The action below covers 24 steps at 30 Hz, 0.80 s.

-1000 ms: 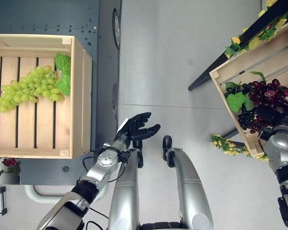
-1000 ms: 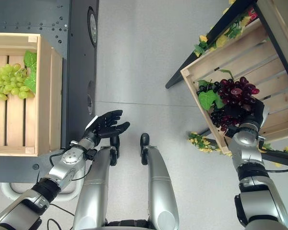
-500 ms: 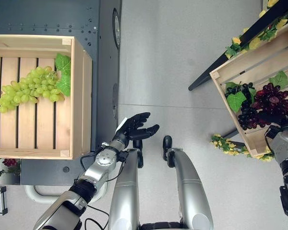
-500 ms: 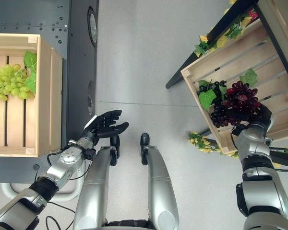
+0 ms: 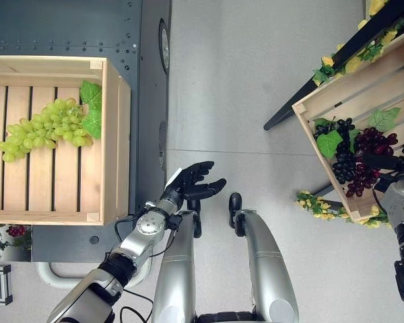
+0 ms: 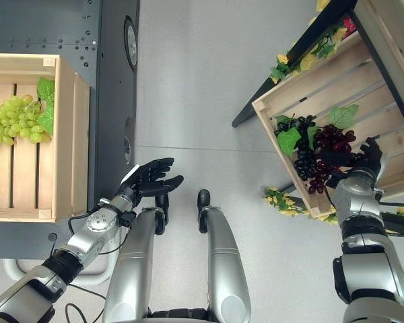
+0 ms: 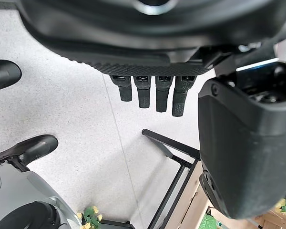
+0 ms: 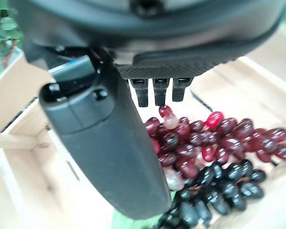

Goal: Pick up the fruits from the basket on one side to the basket on the other side

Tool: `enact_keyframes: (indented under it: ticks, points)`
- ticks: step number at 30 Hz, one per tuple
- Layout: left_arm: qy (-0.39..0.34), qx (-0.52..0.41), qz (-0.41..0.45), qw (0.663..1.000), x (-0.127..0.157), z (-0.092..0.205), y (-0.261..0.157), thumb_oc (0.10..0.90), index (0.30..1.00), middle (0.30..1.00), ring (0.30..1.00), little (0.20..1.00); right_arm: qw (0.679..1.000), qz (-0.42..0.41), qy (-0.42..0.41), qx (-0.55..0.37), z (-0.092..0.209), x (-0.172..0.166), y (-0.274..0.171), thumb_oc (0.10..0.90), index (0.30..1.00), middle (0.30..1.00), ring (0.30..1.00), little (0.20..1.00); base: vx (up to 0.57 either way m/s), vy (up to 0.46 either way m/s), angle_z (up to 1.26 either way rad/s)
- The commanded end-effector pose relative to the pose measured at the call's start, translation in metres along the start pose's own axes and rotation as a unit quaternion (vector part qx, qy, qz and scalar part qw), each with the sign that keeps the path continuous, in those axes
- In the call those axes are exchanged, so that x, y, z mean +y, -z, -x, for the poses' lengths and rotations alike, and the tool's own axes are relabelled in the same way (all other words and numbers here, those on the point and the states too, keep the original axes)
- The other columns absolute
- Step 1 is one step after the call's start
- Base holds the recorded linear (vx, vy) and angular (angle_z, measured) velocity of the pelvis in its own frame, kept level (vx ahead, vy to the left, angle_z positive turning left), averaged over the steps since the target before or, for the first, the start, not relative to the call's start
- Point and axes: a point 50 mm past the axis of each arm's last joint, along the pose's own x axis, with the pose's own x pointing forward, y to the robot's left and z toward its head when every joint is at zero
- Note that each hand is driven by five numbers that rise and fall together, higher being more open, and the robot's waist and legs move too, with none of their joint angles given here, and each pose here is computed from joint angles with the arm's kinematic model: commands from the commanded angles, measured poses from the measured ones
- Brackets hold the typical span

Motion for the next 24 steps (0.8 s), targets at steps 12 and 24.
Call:
enact_keyframes:
  ticks: [12,24]
  points:
    - [0.006,-0.125,0.059,0.99,-0.036,-0.005,-0.028,0.8,0.9,0.9,0.9,0.9,0.893,0.176,-0.028,-0.413,0.085,0.059,-0.043,0.8,0.9,0.9,0.9,0.9,0.02,0.054,-0.02]
    - [-0.011,-0.185,0.012,0.983,-0.041,-0.007,-0.047,0.8,0.9,0.9,0.9,0.9,0.895,0.16,-0.181,-0.376,0.109,0.097,-0.009,0.8,0.9,0.9,0.9,0.9,-0.01,0.001,0.01]
